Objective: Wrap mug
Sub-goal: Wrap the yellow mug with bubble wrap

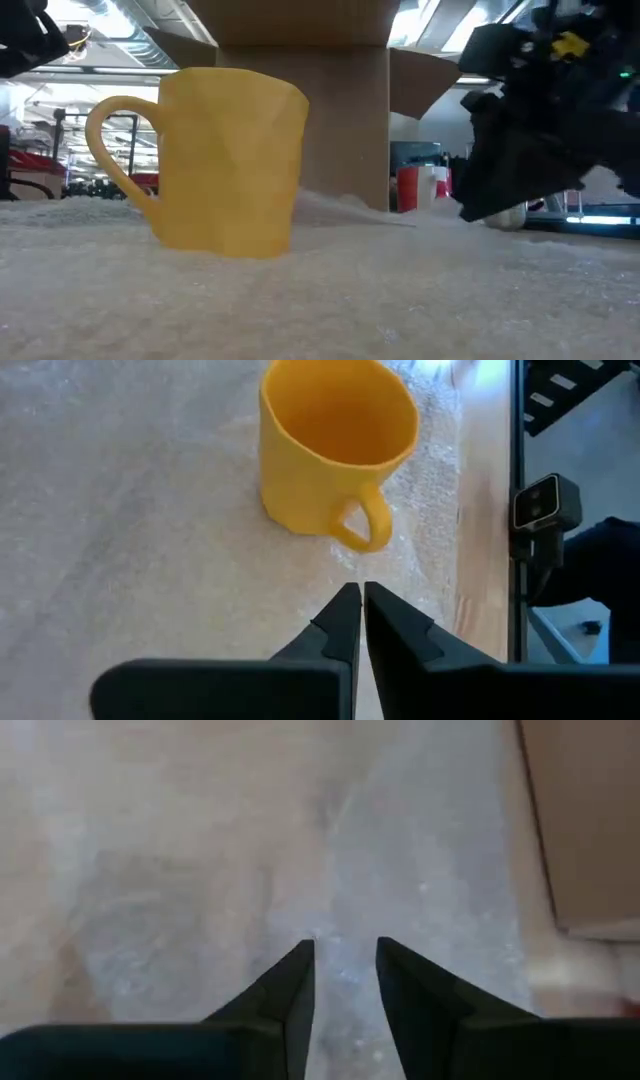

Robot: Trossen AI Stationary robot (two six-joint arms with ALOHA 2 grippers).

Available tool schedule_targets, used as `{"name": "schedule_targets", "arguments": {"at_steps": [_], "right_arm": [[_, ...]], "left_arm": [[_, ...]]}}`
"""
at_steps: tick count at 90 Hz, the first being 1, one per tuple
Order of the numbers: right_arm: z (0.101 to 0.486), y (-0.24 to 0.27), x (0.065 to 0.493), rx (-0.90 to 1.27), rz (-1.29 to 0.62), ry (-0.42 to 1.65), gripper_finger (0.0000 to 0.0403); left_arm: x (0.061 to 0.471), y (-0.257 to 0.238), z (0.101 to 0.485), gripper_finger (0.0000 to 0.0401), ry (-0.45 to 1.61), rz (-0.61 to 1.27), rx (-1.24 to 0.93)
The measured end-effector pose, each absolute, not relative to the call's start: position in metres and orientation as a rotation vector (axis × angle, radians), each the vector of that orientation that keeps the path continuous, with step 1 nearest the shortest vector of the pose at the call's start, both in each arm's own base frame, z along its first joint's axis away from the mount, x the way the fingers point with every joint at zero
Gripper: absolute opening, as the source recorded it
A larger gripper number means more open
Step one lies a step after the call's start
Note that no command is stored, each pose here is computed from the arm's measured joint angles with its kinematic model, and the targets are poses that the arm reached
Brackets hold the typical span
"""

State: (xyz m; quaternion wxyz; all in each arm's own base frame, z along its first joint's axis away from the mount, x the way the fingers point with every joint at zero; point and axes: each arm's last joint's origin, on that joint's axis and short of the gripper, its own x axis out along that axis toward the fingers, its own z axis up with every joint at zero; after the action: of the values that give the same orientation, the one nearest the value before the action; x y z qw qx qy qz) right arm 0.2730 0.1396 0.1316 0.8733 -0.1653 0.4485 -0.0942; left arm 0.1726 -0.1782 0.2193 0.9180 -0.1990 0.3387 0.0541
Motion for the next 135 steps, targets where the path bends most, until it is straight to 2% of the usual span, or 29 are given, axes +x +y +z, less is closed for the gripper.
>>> {"name": "schedule_targets", "arguments": {"at_steps": [20,35,68,82,101,120,135], "right_arm": [[0.134,0.128,0.287,-0.205,-0.177,0.909,0.0008],[0.149,0.134,0.301,-0.138,-0.142,0.838,0.0002],[0.251,0.16,0.348,-0.042,0.007,0.661,0.0],[0.278,0.166,0.355,0.021,0.1,0.607,0.0],[0.273,0.183,0.382,0.109,0.212,0.569,0.0],[0.258,0.21,0.436,0.146,0.352,0.583,0.0],[0.257,0.209,0.478,0.2,0.412,0.524,0.0]], "left_arm": [[0.173,-0.178,0.219,0.0,0.696,0.111,-0.41],[0.173,-0.178,0.219,0.0,0.698,0.106,-0.393],[0.166,-0.17,0.212,0.0,0.769,0.192,-0.373],[0.163,-0.166,0.211,0.0,0.788,0.222,-0.339],[0.154,-0.159,0.228,0.0,0.663,0.237,-0.312],[0.135,-0.154,0.252,0.0,0.473,0.233,-0.31],[0.125,-0.156,0.259,0.0,0.4,0.22,-0.312]]}}
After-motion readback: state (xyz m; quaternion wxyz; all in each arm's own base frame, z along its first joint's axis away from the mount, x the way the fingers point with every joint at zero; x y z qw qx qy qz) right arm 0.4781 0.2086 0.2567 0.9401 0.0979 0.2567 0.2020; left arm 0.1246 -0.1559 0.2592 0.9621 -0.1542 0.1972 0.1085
